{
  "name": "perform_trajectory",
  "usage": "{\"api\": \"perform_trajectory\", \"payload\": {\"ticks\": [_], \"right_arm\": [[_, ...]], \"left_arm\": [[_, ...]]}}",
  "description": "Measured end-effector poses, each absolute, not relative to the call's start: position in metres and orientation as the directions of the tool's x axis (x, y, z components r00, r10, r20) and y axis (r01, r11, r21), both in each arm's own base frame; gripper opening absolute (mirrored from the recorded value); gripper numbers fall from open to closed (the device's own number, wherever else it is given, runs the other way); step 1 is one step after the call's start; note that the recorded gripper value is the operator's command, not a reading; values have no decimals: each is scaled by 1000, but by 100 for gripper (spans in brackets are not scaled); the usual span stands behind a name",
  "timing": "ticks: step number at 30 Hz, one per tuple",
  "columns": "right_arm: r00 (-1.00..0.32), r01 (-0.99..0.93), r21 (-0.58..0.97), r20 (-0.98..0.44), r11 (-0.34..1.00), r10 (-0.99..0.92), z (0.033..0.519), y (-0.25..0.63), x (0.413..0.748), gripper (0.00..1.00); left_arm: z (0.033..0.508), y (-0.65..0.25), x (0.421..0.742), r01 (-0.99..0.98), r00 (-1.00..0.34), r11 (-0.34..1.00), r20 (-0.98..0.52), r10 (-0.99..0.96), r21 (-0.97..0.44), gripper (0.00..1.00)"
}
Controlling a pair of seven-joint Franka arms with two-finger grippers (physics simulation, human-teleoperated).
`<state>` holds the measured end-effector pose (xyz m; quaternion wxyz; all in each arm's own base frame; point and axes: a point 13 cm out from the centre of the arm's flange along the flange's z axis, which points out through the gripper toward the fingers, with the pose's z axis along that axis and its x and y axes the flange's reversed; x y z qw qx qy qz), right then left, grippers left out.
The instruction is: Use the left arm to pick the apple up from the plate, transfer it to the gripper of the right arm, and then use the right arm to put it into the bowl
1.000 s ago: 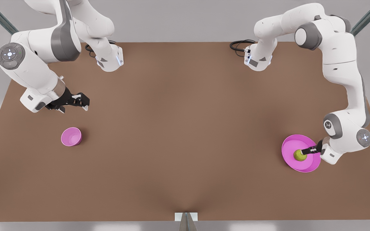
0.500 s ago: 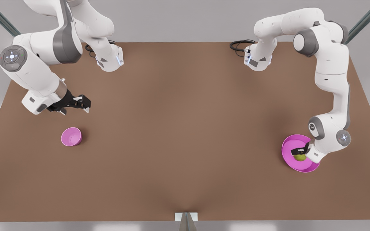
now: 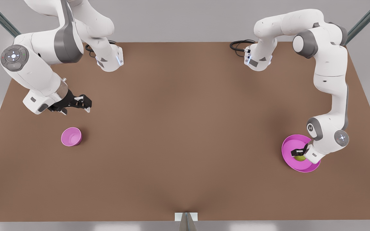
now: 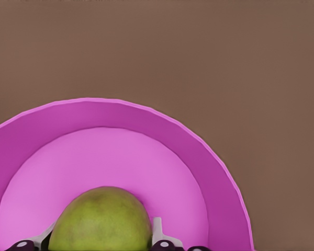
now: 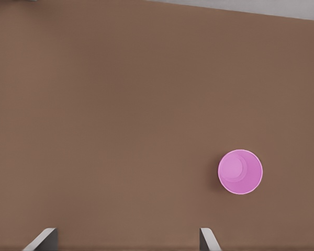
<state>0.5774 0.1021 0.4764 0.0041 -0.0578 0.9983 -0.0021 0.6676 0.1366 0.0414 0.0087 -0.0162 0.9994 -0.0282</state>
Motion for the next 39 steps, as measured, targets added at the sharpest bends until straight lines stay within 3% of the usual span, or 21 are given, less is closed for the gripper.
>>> {"api": "perform_trajectory", "payload": {"ticks": [3,10,17,21,27,35,39], "right_arm": [[-994,-112,-3,-8,994,-112,476,101,578,100],[-995,-99,-3,-6,995,-99,476,94,579,100],[-995,-103,-3,-5,995,-103,476,96,578,100],[-995,-103,-2,-5,995,-103,476,97,578,100],[-995,-101,8,-4,995,-101,476,98,577,100],[-991,-76,364,78,928,-112,464,192,565,100],[-983,19,541,163,841,-83,444,221,572,100]], "left_arm": [[42,136,669,-25,-999,998,-21,-26,-55,76],[52,134,675,-11,-999,999,-38,-13,-49,73],[182,62,707,94,-989,993,-121,85,-74,71],[228,-74,710,200,-976,960,-124,178,-197,71],[234,-223,704,74,-997,860,-43,60,-505,71],[245,-427,676,-124,-991,549,81,-103,-826,71],[267,-502,676,-105,-991,361,67,-115,-927,71]]}}
